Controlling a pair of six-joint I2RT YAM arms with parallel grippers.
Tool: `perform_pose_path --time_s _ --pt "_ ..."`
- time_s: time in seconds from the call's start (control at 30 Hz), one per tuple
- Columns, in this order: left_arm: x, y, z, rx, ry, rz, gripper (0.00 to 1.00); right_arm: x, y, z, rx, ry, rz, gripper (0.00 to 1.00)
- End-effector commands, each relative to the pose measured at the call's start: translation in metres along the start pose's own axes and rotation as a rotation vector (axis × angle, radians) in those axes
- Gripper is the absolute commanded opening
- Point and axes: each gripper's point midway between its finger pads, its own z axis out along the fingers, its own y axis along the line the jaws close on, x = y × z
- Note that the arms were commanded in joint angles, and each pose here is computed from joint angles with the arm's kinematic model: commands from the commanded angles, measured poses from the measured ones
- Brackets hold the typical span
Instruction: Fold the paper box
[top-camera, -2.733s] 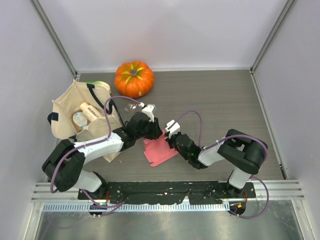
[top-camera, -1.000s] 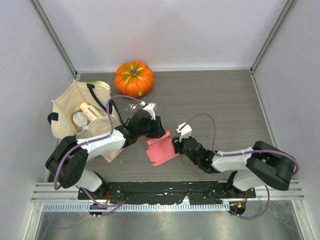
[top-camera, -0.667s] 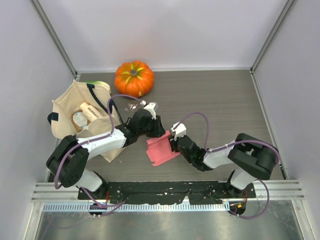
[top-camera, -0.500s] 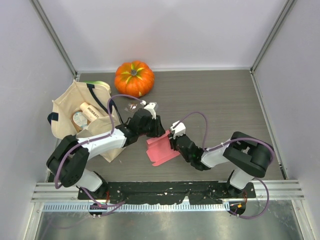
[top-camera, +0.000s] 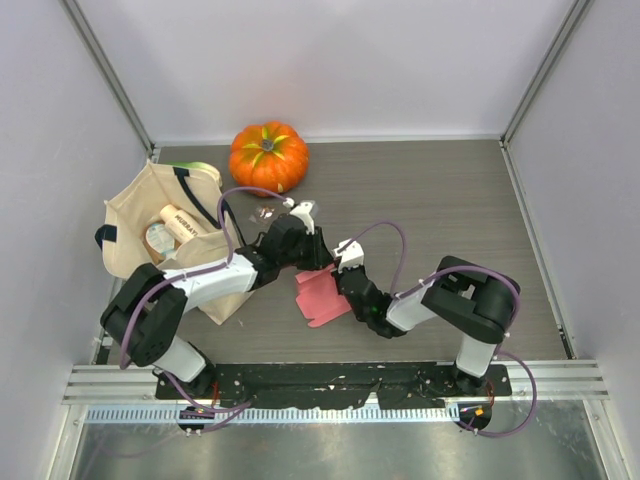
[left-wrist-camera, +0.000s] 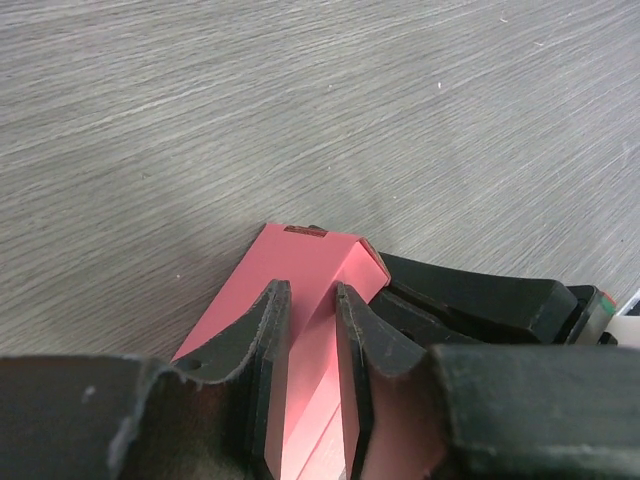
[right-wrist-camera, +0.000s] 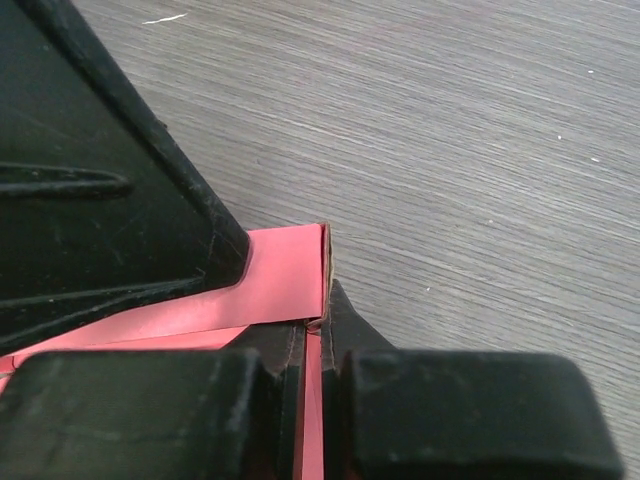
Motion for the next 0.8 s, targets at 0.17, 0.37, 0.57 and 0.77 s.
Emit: perform_pose_path --time_s 0.17,0.37,0.57,0.77 --pt "0.004 0.014 -0.011 -0.094 0.017 -0.006 0.43 -0.012 -0.009 -0.016 0.061 0.057 0.053 0.48" --pt "-0.028 0.015 -0.035 -0.152 -0.052 0.032 0.59 0.002 -0.04 -0.065 0.087 0.202 0.085 0.63" --pt "-0.041 0.016 -0.069 -0.193 -0.089 0.06 0.66 -0.002 -0.038 -0.113 -0.029 0.346 0.258 0.68" --pt "-0.031 -0.005 -0.107 -0.1 -0.06 0.083 0.6 0.012 -0.01 -0.141 -0.178 0.541 0.479 0.71"
